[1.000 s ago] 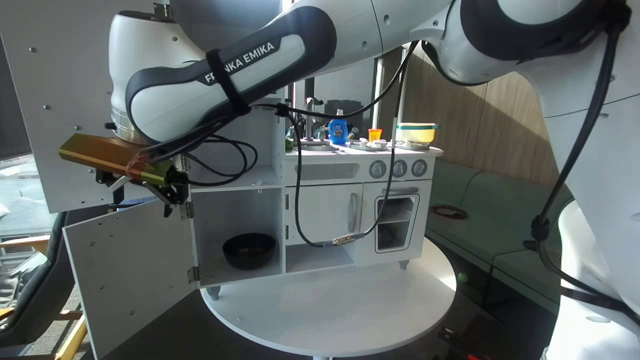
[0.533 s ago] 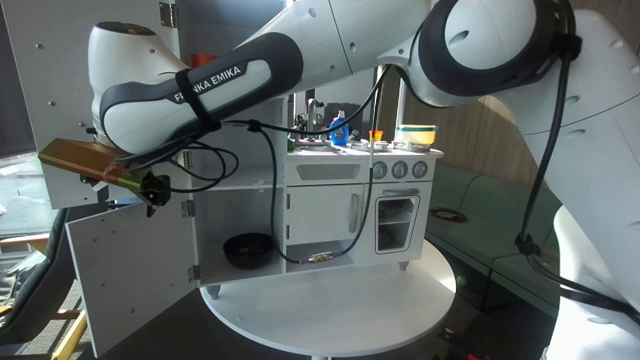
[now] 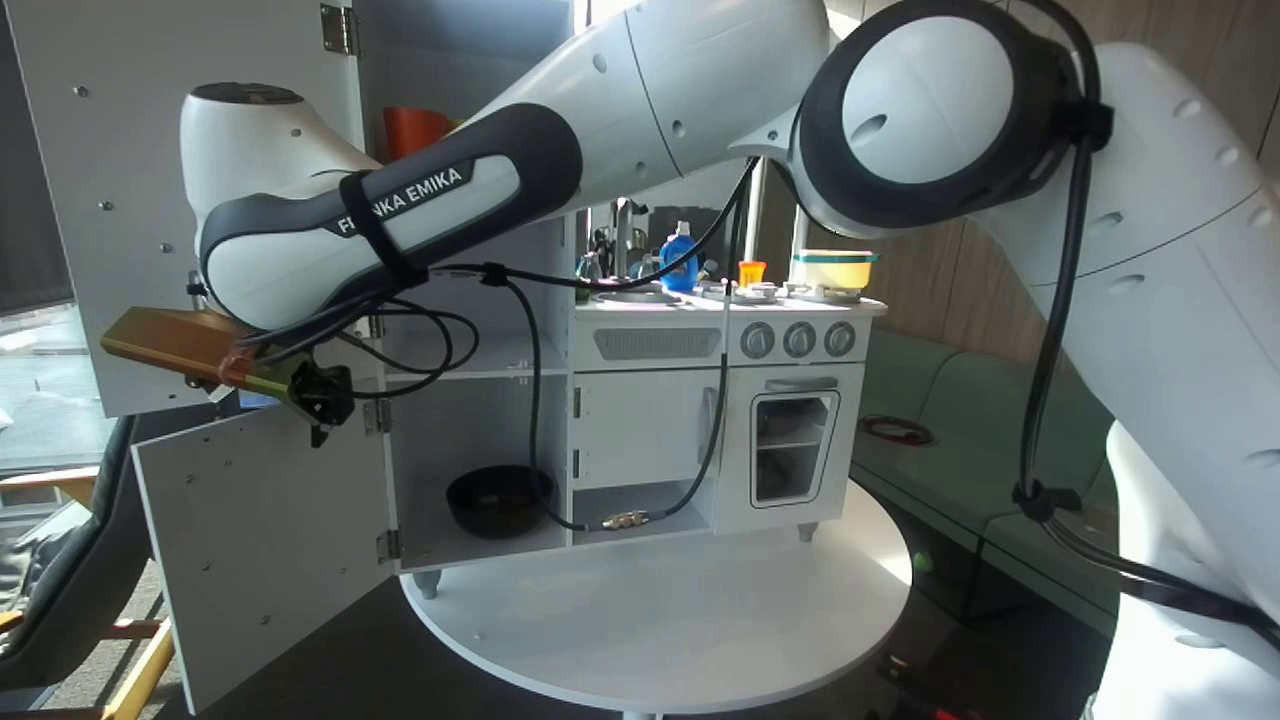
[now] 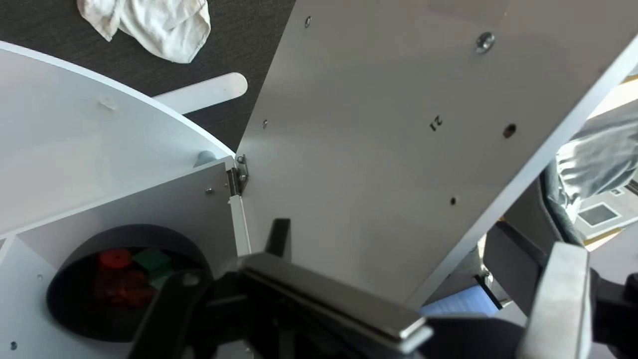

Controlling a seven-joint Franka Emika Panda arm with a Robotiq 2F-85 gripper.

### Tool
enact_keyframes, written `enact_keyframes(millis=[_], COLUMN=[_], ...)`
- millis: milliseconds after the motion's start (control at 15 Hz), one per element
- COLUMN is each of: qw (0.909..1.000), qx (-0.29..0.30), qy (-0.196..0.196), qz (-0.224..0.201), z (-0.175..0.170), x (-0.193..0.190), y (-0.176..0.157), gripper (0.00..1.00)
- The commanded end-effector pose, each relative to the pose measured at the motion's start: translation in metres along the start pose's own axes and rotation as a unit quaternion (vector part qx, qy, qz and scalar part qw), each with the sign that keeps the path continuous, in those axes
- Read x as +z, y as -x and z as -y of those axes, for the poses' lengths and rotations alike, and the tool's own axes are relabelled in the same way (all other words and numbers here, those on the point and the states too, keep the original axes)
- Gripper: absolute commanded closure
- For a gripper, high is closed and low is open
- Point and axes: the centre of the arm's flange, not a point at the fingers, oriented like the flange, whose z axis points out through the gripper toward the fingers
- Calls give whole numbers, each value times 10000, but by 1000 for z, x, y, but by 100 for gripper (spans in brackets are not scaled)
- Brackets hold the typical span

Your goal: Close all the bottom cabinet doors

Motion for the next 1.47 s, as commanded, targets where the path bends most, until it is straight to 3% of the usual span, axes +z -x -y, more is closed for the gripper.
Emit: enact_keyframes(millis=[0,267,600,867,1133,1400], qw=[9984,9918,9807,9675,9479,9426], qx=[33,59,153,59,-392,-614], qy=[449,1038,1739,2424,3154,3271], qz=[355,750,886,718,202,-267], z=[-19,-55,-103,-143,-175,-202], x=[-34,-47,-51,-56,-57,-42], y=[0,-1,-25,-44,-64,-82], gripper=[0,0,0,0,0,0])
